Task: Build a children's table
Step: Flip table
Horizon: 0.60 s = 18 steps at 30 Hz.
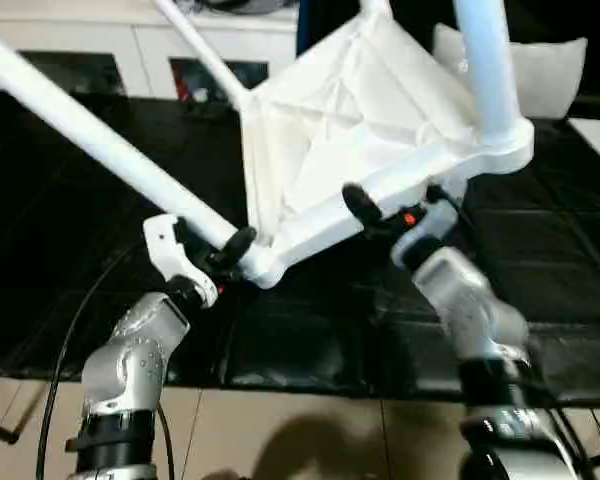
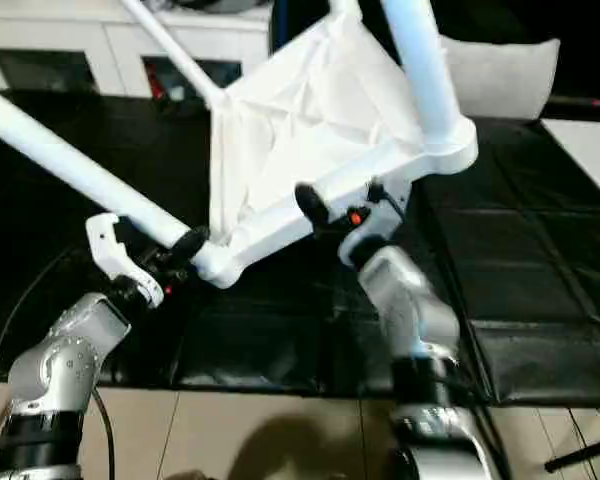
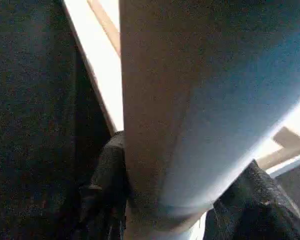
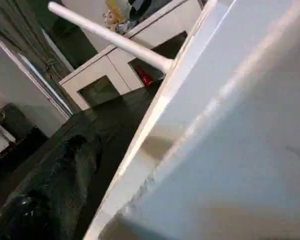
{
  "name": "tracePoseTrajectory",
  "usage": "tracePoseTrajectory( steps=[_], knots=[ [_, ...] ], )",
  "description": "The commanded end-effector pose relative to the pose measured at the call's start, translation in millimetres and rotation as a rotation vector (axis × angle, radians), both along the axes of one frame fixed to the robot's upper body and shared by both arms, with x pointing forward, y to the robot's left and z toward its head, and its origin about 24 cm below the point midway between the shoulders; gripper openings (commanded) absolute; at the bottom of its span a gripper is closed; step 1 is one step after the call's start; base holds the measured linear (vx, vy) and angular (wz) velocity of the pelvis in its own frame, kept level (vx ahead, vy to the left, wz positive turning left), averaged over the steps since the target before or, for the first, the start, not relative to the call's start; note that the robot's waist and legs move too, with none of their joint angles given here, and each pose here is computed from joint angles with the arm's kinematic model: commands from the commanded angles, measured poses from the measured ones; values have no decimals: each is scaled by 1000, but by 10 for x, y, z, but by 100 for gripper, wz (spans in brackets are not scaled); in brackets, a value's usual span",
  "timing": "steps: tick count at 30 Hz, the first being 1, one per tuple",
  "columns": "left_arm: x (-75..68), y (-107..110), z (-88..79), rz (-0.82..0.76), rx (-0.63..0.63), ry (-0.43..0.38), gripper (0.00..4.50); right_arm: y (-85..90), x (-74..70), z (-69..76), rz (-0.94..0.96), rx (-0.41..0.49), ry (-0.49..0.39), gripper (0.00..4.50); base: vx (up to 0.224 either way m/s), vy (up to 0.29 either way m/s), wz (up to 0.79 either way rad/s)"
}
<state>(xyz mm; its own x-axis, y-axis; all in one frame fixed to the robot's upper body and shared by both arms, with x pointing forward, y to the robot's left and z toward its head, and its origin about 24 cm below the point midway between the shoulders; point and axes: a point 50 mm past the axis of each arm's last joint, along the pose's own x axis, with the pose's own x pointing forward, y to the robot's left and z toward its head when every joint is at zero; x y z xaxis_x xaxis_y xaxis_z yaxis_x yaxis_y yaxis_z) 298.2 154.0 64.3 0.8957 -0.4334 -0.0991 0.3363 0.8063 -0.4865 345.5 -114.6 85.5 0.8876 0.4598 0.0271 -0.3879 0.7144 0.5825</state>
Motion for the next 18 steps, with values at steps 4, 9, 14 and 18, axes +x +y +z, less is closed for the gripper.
tracePoseTrajectory(
  steps=[4, 9, 14, 18],
  knots=[
    [-90, -249, -195, -153, 3, 88, 199, 110, 182, 223, -23, 183, -15, 450, 0, 0, 0],
    [-128, -305, -179, -224, 65, 45, 199, 191, 281, 249, 11, 300, 18, 398, 0, 0, 0],
    [-146, -321, -179, -253, 92, 32, 199, 222, 335, 311, 28, 437, 28, 363, 0, 0, 0],
    [-160, -301, -214, -256, 127, 38, 199, 192, 369, 366, 31, 522, 25, 336, 0, 0, 0]
  ],
)
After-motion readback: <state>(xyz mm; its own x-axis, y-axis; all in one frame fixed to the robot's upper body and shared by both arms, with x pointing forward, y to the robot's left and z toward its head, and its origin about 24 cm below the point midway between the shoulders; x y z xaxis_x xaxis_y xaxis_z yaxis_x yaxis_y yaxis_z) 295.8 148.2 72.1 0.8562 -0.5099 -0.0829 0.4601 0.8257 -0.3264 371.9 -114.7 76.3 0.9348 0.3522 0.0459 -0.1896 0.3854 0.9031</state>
